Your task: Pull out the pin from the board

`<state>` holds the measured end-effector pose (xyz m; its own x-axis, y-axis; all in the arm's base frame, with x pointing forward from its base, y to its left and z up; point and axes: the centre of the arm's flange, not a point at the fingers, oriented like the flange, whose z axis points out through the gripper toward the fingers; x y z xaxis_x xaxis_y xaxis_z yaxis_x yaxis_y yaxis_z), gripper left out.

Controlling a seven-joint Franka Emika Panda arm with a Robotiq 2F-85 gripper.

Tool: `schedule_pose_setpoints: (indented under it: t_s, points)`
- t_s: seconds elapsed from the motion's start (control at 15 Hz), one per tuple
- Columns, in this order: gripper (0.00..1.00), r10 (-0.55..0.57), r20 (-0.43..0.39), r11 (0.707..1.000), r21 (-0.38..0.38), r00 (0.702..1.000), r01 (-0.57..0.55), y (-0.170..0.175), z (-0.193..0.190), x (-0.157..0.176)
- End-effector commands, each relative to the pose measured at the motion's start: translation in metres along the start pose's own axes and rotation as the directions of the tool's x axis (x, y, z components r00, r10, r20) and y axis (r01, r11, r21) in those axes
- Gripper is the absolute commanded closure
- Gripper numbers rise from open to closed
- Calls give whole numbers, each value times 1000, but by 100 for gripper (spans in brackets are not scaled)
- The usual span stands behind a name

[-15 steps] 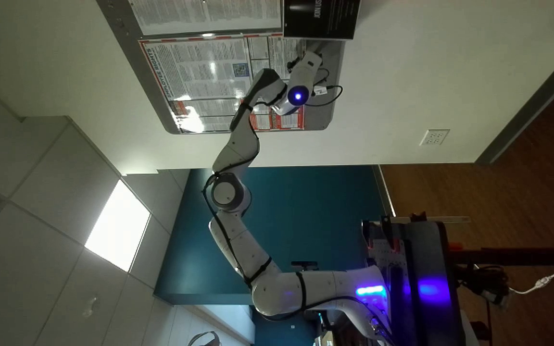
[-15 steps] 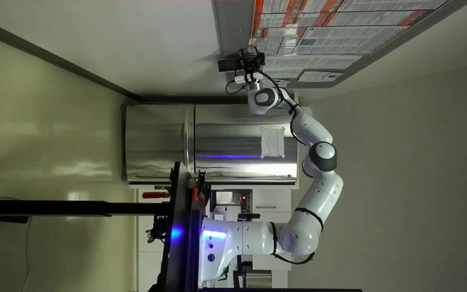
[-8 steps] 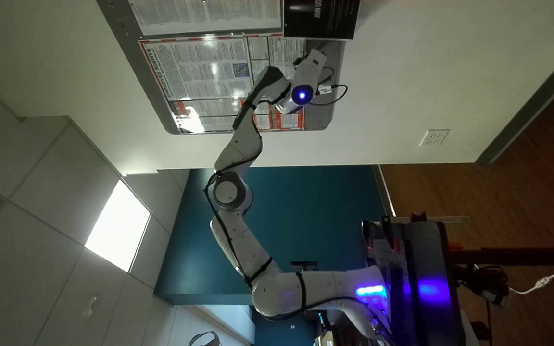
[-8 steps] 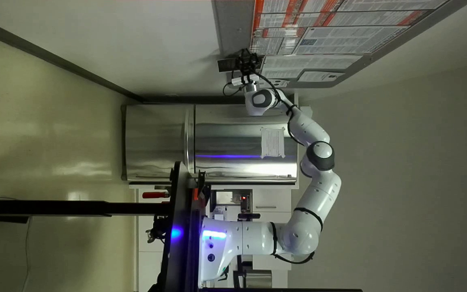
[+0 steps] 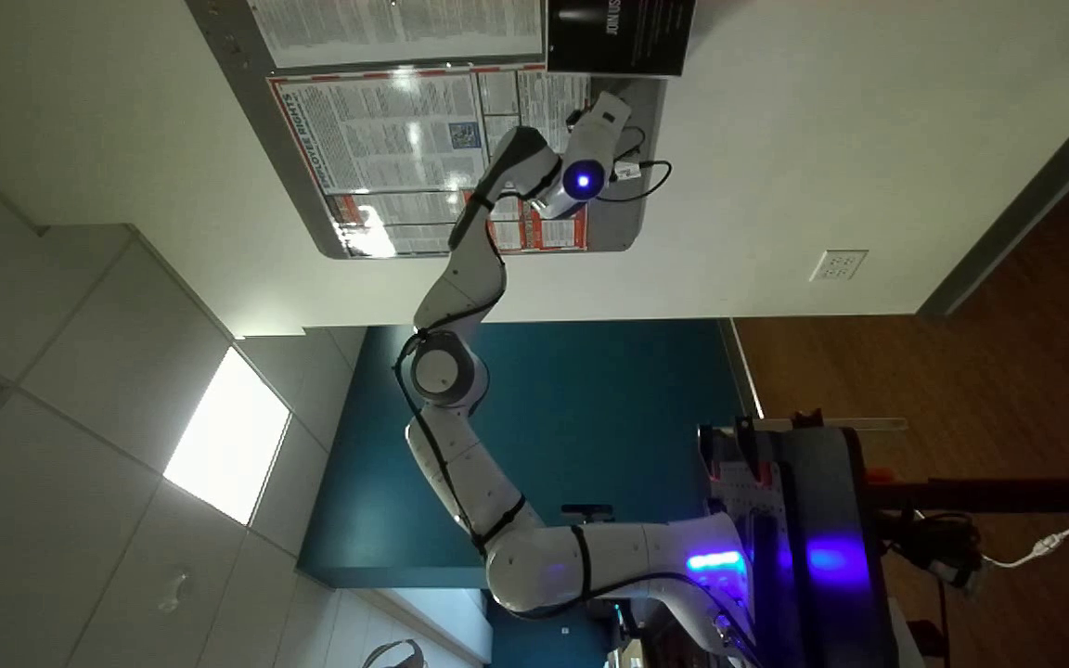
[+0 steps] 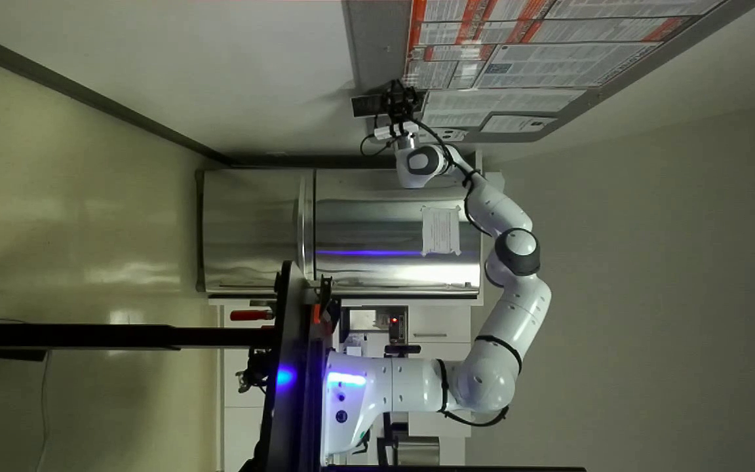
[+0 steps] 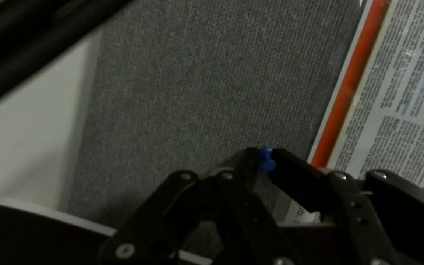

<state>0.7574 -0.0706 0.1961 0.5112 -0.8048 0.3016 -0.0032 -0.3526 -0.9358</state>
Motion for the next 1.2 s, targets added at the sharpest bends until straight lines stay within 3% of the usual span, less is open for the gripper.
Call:
schedule_pose_setpoints:
  t_s: [0.0, 0.67, 0.93, 1.13]
  points:
    - [95, -6, -12, 999, 45, 1000, 7, -41, -20, 22]
    - [95, 63, -26, 992, 111, 998, -60, -93, -106, 58]
    - [95, 89, 32, 996, -17, 995, -89, -115, -162, 71]
    - [95, 27, 108, 990, -139, 994, -12, -130, -211, 85]
